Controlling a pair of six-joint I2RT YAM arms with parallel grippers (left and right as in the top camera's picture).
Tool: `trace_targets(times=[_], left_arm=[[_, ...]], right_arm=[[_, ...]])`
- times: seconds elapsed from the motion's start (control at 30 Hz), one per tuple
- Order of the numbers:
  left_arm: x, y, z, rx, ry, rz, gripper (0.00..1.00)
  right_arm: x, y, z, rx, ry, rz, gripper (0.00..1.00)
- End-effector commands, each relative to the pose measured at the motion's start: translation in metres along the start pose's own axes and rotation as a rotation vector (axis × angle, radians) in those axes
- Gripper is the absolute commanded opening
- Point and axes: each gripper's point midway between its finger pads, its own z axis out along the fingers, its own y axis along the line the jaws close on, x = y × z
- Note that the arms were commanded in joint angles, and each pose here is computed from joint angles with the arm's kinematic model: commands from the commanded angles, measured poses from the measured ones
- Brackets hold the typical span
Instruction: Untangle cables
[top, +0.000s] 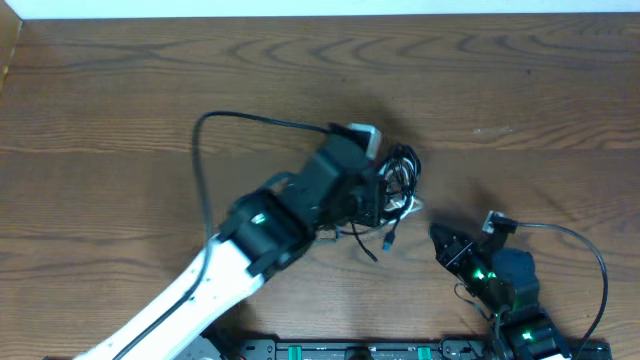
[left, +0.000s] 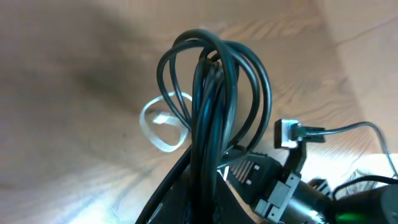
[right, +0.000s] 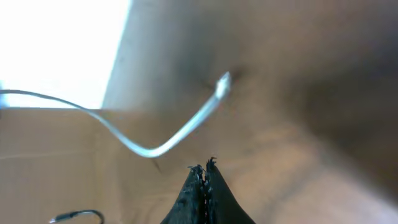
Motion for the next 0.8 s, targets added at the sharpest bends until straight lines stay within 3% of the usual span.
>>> trace_targets(times=[0.0, 0.13, 0.23, 0.77], left_arm=[[-0.003, -0.005, -0.010, 0.019, -0.019, 0.086, 0.07], [0.005, 0.003, 0.001, -0.011, 0.030, 0.164, 0.07], [0.009, 0.007, 0.012, -0.026, 0.056, 0.161, 0.08], [0.024, -0.022, 0.023, 0.038, 0.078, 0.219, 0.07]], right_arm=[[0.009, 0.032, -0.003, -0.153, 0.058, -0.168, 0.02], [0.022, 0.072, -0.014, -0.345, 0.146, -0.167, 0.20], [0.024, 0.086, -0.020, -0.402, 0.180, -0.079, 0.26], [0.016, 0.084, -0.018, -0.378, 0.155, 0.030, 0.21]])
